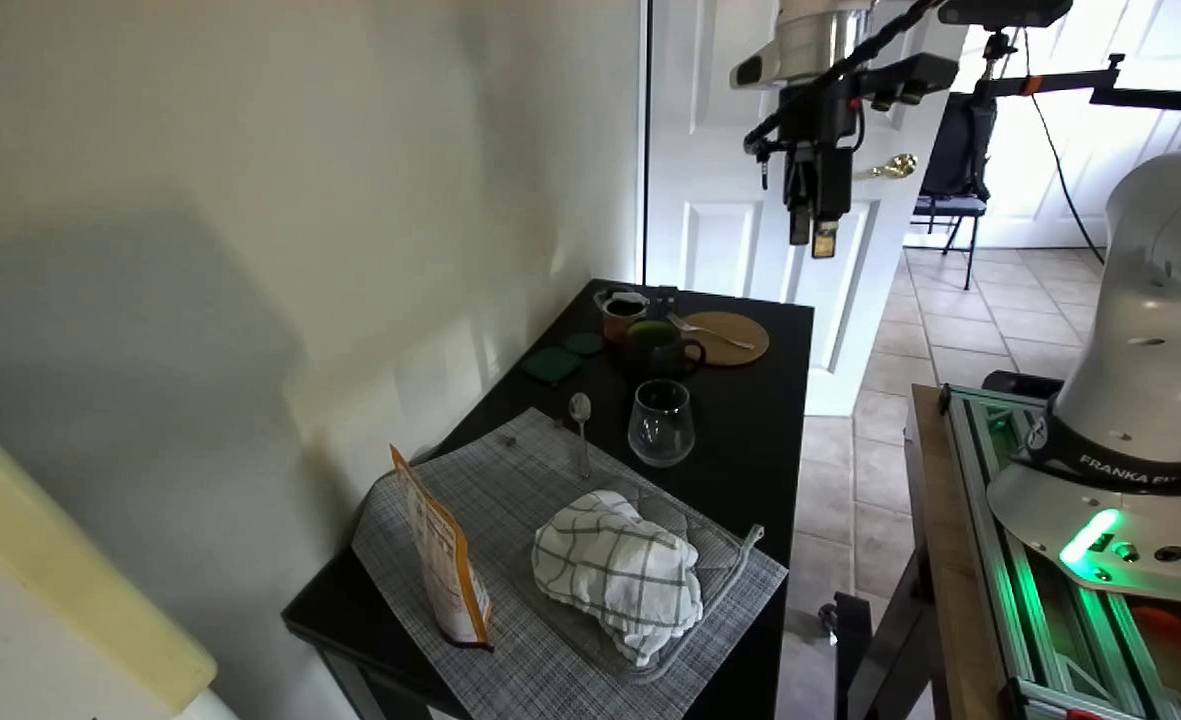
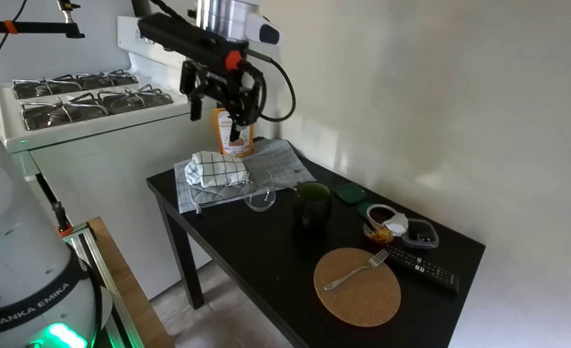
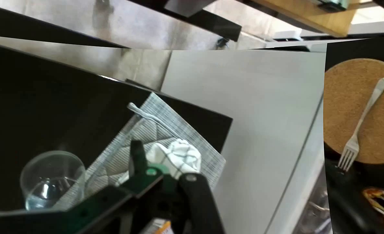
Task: Move the black mug to the left then put a bean inside the can
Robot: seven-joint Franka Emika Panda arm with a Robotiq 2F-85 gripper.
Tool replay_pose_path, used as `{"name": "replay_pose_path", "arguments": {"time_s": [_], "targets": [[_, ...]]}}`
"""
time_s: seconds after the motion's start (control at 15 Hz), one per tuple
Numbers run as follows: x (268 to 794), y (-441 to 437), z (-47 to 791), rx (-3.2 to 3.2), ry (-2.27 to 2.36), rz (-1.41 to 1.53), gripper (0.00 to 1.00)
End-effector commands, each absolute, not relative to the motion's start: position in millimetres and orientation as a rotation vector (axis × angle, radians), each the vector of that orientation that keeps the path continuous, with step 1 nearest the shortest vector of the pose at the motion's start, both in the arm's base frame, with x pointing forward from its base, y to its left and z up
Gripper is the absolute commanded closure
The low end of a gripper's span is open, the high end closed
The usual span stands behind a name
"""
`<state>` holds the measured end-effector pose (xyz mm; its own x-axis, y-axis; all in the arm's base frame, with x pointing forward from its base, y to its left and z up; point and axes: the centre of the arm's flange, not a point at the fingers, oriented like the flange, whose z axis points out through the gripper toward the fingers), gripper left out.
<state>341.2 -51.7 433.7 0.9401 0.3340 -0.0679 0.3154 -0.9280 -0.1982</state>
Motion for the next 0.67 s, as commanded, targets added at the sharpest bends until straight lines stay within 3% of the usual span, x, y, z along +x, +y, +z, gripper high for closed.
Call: {"name": "replay_pose_path", "arguments": {"time_s": [0.0, 0.2, 0.27, 0.6], "targets": [[411.9, -80.5, 381.3, -2.974, -0.534, 0.363, 0.00], [443.4, -105.8, 352.7, -3.007, -0.449, 0.467, 0.00], [393.5, -87.7, 368.2, -2.994, -0.473, 0.385, 0.00], [403.1, -88.5, 363.9, -3.003, -0.477, 0.413, 0.00]]}}
